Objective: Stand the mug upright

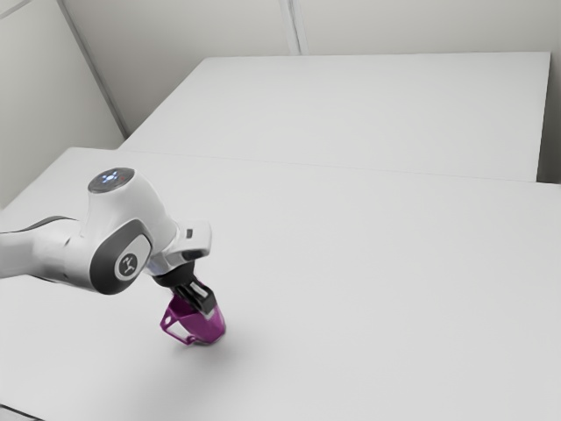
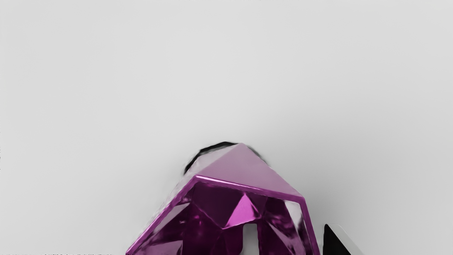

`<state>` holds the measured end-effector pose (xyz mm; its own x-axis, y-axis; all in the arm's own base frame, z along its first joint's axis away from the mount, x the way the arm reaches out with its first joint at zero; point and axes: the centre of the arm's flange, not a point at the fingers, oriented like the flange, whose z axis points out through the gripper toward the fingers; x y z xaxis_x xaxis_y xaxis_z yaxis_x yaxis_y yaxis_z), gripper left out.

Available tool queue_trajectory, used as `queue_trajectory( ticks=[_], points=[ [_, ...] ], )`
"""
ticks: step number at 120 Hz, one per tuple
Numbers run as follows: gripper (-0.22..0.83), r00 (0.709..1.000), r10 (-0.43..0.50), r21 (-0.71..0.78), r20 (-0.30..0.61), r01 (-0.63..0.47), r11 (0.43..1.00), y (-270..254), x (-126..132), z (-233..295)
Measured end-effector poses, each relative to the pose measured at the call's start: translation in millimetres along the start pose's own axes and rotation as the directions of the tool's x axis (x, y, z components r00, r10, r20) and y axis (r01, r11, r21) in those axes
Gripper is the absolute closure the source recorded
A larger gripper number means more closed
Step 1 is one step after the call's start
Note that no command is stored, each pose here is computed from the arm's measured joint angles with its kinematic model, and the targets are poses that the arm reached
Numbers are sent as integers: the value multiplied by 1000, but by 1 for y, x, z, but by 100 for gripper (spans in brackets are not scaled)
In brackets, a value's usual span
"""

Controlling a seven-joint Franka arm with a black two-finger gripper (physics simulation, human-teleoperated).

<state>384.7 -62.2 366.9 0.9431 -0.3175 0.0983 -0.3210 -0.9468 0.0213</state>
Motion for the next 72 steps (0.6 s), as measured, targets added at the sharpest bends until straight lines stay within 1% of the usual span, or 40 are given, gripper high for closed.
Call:
queue_trajectory(
  ticks=[8,16,25,36,40,46,54,60,64,72],
  points=[
    [35,999,-37,1,-7,37,999,0,1,0],
    [26,997,-70,2,-13,70,998,0,2,0],
    [18,995,-103,2,-18,103,995,-1,2,-1],
    [12,990,-137,0,-14,137,991,0,3,-4],
    [10,989,-146,-5,-22,146,989,-1,13,-19],
    [8,985,-163,-19,-48,162,987,-8,34,-56],
    [6,980,-188,-38,-59,186,982,-21,48,-96],
    [5,979,-187,-46,-76,184,982,-26,61,-137],
    [4,980,-178,-49,-94,174,984,-28,73,-170],
    [3,981,-145,-37,-126,141,989,-32,111,-233]
  ],
)
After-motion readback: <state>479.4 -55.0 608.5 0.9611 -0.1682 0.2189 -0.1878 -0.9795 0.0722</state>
